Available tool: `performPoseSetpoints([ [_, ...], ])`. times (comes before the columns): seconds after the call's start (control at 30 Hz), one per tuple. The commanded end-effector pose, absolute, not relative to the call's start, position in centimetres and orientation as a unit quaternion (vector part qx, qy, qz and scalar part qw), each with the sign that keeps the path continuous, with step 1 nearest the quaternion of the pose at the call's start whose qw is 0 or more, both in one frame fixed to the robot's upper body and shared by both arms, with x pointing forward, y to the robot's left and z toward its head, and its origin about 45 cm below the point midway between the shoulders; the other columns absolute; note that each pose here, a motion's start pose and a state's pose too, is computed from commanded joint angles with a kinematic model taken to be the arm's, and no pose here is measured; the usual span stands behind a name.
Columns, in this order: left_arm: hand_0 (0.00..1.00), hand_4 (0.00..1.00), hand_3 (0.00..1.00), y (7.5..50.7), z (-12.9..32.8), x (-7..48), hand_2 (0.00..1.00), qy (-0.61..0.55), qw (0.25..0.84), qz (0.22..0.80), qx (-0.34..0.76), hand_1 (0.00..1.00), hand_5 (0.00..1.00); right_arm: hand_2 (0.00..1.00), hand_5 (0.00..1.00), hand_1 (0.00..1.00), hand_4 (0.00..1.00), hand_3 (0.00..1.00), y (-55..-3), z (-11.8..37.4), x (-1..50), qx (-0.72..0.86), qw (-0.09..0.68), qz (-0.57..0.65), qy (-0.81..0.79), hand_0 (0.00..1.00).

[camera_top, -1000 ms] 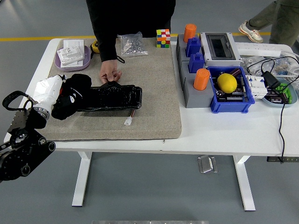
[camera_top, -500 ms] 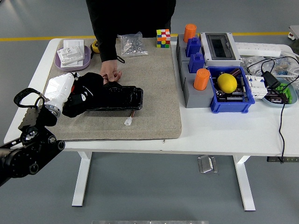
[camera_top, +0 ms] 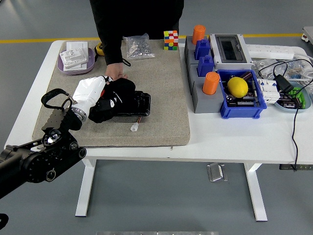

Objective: Pick the rag up,wipe the panel,place it on the desk

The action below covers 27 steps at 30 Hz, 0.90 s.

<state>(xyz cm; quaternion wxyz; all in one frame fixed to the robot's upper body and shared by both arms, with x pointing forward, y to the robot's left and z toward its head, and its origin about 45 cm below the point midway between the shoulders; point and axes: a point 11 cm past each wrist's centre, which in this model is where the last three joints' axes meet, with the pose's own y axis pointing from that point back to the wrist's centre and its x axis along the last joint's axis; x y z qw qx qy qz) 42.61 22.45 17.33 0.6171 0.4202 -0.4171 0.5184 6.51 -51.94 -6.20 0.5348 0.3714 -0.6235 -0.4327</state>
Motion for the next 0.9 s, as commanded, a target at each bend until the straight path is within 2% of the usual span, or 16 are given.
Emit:
performPoseSetpoints([
  [0.9,0.214,0.367,0.402,17.4,17.2,41.3,0.497,-0.44,0.656,0.466,0.399,0.136,0.002,0.696,0.583,0.664,0.943,0.586,-52.4,-5.9,6.7,0.372,0.541,-0.429,-0.621,0.726],
])
